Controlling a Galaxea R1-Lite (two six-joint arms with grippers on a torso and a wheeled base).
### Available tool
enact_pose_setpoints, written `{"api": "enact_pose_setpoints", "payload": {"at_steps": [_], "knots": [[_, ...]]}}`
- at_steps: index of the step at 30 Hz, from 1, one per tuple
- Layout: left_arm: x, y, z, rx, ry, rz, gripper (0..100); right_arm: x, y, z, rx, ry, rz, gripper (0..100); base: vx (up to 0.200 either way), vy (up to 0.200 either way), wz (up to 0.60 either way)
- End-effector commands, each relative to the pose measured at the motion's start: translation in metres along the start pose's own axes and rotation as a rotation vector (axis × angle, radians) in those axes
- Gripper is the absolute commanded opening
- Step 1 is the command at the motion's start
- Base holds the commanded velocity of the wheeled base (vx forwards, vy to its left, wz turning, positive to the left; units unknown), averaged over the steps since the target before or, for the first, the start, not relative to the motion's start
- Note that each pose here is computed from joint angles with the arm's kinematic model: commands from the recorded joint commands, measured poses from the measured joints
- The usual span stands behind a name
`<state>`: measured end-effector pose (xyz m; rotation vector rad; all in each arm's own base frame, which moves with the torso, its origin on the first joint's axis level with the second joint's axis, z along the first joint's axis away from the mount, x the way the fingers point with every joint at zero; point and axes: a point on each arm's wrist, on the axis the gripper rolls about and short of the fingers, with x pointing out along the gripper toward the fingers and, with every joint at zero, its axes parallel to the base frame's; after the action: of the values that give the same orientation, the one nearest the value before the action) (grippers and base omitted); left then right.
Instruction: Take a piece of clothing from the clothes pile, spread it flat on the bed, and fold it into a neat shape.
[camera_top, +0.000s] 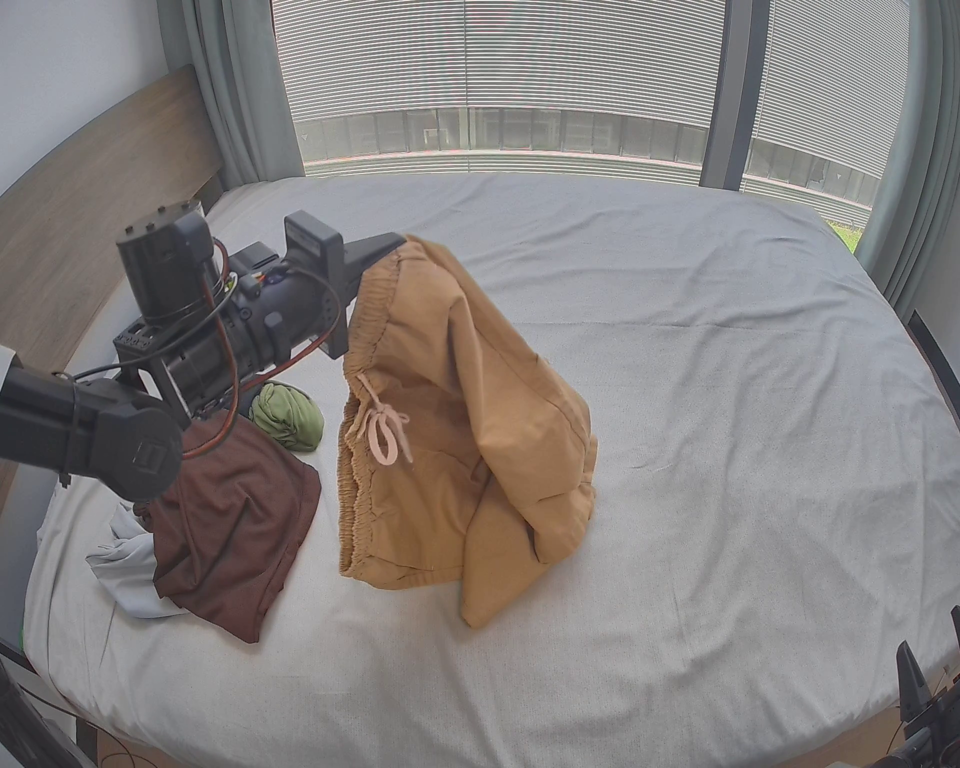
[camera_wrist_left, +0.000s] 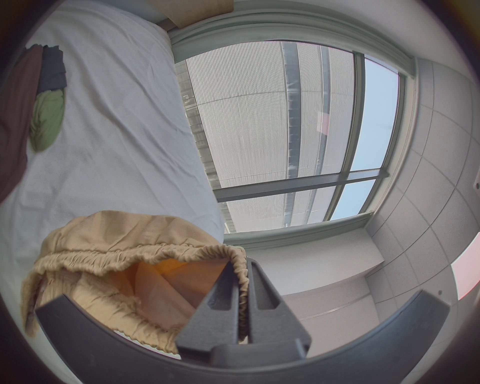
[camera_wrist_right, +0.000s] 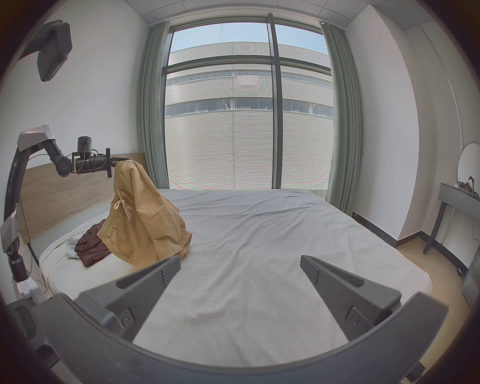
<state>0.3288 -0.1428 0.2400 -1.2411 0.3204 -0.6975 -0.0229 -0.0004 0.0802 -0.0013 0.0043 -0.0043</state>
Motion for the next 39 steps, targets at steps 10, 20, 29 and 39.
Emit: {"api": "enact_pose_setpoints", "payload": {"at_steps": [10,20,29,39], "knots": [[-0.04,0.05,-0.007,0.174,0.06,0.127,0,0.0,0.0,-0.004,0.0,-0.001,0.001,100,0.0,0.0,0.0],[-0.046,0.064,0.003,0.275,0.029,0.166,0,0.0,0.0,-0.004,-0.002,-0.003,0.001,100,0.0,0.0,0.0],[-0.047,0.067,0.007,0.305,0.005,0.148,0,0.0,0.0,-0.004,0.021,-0.006,-0.003,100,0.0,0.0,0.0],[-0.047,0.074,0.01,0.348,-0.002,0.163,0,0.0,0.0,-0.004,0.014,-0.01,0.003,100,0.0,0.0,0.0]]}}
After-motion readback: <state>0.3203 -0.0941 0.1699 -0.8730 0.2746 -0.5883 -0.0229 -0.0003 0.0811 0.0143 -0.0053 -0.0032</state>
